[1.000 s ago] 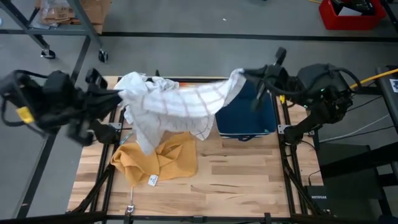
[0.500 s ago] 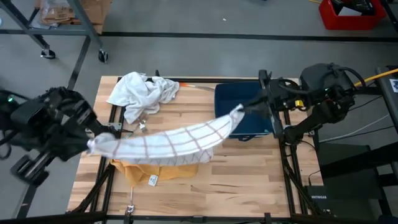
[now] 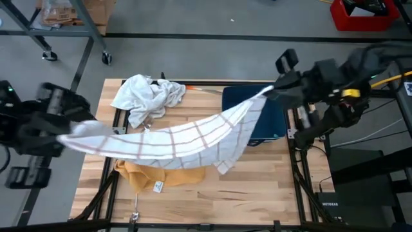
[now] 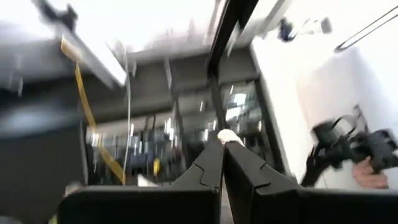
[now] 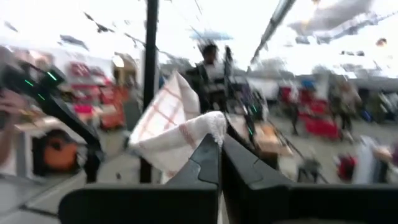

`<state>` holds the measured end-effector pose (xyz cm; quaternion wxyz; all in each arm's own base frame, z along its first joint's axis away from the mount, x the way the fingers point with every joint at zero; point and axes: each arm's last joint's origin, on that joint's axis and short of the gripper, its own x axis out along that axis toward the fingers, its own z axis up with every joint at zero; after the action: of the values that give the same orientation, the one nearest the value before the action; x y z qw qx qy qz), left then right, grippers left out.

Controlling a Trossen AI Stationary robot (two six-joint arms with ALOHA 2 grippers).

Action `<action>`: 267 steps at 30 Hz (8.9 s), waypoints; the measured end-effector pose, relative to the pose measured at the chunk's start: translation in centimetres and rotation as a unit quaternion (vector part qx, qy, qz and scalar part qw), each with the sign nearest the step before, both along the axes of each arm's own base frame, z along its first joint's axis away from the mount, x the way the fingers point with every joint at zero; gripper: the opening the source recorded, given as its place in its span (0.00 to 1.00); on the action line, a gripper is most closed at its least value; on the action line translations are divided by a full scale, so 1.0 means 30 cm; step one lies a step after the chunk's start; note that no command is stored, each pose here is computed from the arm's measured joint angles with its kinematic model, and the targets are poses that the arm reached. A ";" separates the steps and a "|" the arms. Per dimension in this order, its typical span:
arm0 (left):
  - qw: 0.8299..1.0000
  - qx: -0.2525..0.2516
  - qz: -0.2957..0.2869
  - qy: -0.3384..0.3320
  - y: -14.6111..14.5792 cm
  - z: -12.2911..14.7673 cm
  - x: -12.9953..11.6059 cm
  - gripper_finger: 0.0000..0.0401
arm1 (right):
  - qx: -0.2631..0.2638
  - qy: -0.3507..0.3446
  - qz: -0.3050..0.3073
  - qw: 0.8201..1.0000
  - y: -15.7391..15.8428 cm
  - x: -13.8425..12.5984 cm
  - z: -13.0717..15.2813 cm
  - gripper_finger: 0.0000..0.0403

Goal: Fold towel
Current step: Fold the white-and-brown checkered towel

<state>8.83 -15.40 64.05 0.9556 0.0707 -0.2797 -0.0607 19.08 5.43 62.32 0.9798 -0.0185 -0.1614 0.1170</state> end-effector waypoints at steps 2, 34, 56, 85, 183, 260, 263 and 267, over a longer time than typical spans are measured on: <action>0.998 0.028 -0.014 -0.047 0.000 0.011 -0.008 0.00 | 0.001 -0.025 0.014 1.000 -0.003 -0.021 0.017 0.01; 0.962 0.106 0.000 -0.254 -0.153 0.005 0.029 0.00 | 0.064 -0.056 0.226 0.971 0.014 -0.083 0.061 0.01; 0.962 0.202 0.083 -0.162 -0.270 -0.067 0.112 0.00 | 0.114 0.112 0.216 0.963 0.106 0.049 -0.048 0.01; 0.881 0.193 0.400 0.165 -0.060 -0.064 0.209 0.00 | -0.069 0.279 -0.227 0.931 -0.097 0.127 -0.207 0.01; 0.946 -0.253 0.049 0.196 -0.447 -0.258 0.043 0.00 | 0.087 0.309 0.172 0.931 -0.016 -0.125 -0.147 0.01; 0.933 -0.056 0.229 0.270 -0.590 -0.452 0.172 0.00 | -0.039 0.346 -0.220 0.911 0.464 0.041 -0.393 0.01; 0.929 -0.008 0.249 0.273 -0.573 -0.443 0.183 0.00 | -0.062 0.378 -0.239 0.892 0.417 0.064 -0.414 0.01; 0.924 0.001 0.265 0.274 -0.508 -0.398 0.192 0.00 | -0.073 0.414 -0.258 0.870 0.353 0.097 -0.431 0.01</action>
<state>14.59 -30.63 52.10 0.9761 0.1238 0.0226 0.1773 22.00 16.01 49.39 0.9480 -0.0803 0.2786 -0.1315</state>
